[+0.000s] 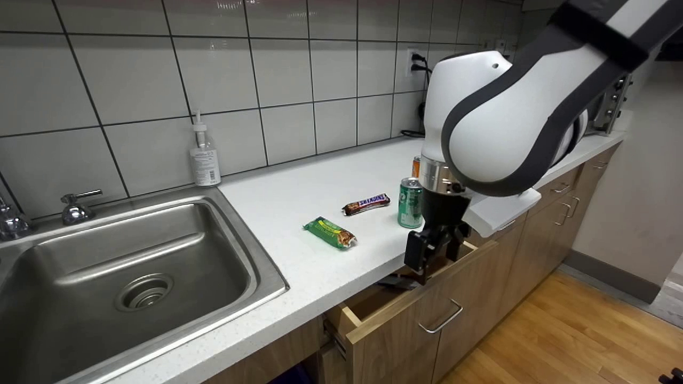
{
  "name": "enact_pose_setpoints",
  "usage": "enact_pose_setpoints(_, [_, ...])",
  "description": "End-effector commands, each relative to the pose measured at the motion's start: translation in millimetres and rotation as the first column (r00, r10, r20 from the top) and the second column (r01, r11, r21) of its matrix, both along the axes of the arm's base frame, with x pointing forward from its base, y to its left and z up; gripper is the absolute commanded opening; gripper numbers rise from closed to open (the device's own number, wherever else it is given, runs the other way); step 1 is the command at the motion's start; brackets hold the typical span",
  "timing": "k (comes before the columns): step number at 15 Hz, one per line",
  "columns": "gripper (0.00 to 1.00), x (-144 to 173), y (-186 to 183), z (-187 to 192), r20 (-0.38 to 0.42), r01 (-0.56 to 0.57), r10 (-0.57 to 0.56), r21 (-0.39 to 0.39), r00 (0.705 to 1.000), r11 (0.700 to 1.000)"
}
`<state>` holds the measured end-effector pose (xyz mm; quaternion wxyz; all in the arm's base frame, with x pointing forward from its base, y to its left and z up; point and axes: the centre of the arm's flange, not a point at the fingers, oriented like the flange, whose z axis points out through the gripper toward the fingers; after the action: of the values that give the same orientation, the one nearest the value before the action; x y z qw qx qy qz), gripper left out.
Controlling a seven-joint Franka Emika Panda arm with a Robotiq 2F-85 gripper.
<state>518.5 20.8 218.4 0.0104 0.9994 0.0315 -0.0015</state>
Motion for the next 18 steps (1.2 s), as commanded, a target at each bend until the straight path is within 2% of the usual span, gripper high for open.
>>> enact_pose_setpoints(1, [1.00, 14, 4, -15, 0.029, 0.004, -0.004, -0.012, 1.000, 1.000])
enact_pose_setpoints(13, [1.00, 43, 5, -36, 0.082, 0.008, -0.007, -0.001, 0.997, 1.000])
enact_pose_setpoints(18, [1.00, 37, 10, -39, 0.122, 0.004, -0.004, 0.002, 0.993, 1.000])
